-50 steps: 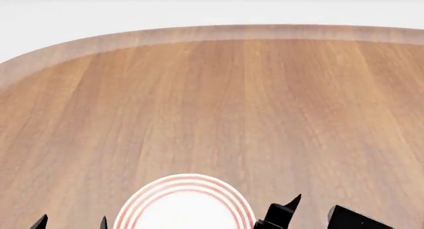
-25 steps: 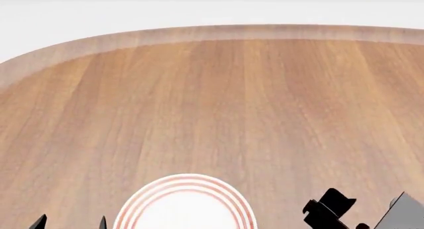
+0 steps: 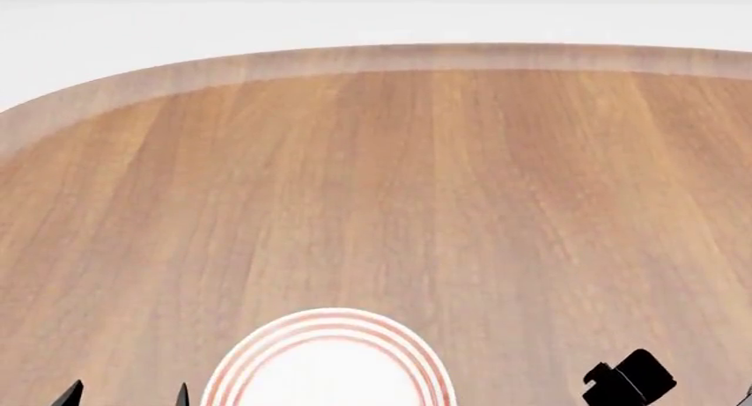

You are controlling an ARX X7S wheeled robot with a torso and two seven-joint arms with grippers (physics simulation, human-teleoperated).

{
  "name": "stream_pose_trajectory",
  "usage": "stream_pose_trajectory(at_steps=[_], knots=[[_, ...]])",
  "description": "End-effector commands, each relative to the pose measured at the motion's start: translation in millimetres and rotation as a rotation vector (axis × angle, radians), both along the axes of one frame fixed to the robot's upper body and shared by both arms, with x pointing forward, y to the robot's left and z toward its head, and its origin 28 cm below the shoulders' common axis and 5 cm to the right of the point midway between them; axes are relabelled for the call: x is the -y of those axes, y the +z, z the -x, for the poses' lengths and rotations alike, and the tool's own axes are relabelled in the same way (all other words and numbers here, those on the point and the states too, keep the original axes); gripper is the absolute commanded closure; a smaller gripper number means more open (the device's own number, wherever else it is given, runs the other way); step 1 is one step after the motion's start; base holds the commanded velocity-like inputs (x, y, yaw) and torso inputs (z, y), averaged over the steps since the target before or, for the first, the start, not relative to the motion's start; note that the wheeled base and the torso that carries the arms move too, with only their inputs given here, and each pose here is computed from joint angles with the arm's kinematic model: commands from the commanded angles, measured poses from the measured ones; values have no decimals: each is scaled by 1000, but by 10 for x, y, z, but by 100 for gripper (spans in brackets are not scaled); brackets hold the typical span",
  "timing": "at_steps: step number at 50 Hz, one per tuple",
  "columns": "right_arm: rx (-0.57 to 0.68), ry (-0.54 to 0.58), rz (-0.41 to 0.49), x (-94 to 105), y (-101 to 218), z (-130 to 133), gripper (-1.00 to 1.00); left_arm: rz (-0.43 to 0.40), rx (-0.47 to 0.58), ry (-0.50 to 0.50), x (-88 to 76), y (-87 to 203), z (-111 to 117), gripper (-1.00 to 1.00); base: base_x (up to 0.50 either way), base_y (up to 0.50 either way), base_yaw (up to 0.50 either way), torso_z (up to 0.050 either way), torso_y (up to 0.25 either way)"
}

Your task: Put the red mug on the left plate.

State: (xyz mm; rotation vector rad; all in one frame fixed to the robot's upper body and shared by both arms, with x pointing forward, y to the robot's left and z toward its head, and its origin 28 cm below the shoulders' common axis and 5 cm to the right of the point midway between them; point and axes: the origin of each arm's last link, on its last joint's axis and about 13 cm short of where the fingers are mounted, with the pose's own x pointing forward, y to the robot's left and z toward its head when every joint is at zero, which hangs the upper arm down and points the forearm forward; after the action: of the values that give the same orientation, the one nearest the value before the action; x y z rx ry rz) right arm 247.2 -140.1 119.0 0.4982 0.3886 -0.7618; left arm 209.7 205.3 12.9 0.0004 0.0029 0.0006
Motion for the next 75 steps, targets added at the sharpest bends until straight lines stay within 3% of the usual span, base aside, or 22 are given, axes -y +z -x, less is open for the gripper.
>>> stream_pose_trajectory(at_steps=[1,14,30,48,64,75], knots=[[7,-58,-35,19,62,95,-100,1,-2,0,-4,-5,-10,-100,0,0,0,0,0],[24,-89,-53,6,121,213,-100,2,-2,-2,-2,-4,-13,-100,0,0,0,0,0],[38,-214,-110,-42,133,313,-100,1,0,-3,-2,-2,-2,-100,0,0,0,0,0],[44,-274,-140,-72,146,195,-100,-4,1,-6,3,0,-2,-100,0,0,0,0,0],[-56,-374,-120,-6,-99,12,-100,0,1,-8,1,-6,-11,-100,0,0,0,0,0],[-128,-345,-141,-105,-314,0,-100,-1,-1,-8,3,-6,-3,-100,0,0,0,0,0]])
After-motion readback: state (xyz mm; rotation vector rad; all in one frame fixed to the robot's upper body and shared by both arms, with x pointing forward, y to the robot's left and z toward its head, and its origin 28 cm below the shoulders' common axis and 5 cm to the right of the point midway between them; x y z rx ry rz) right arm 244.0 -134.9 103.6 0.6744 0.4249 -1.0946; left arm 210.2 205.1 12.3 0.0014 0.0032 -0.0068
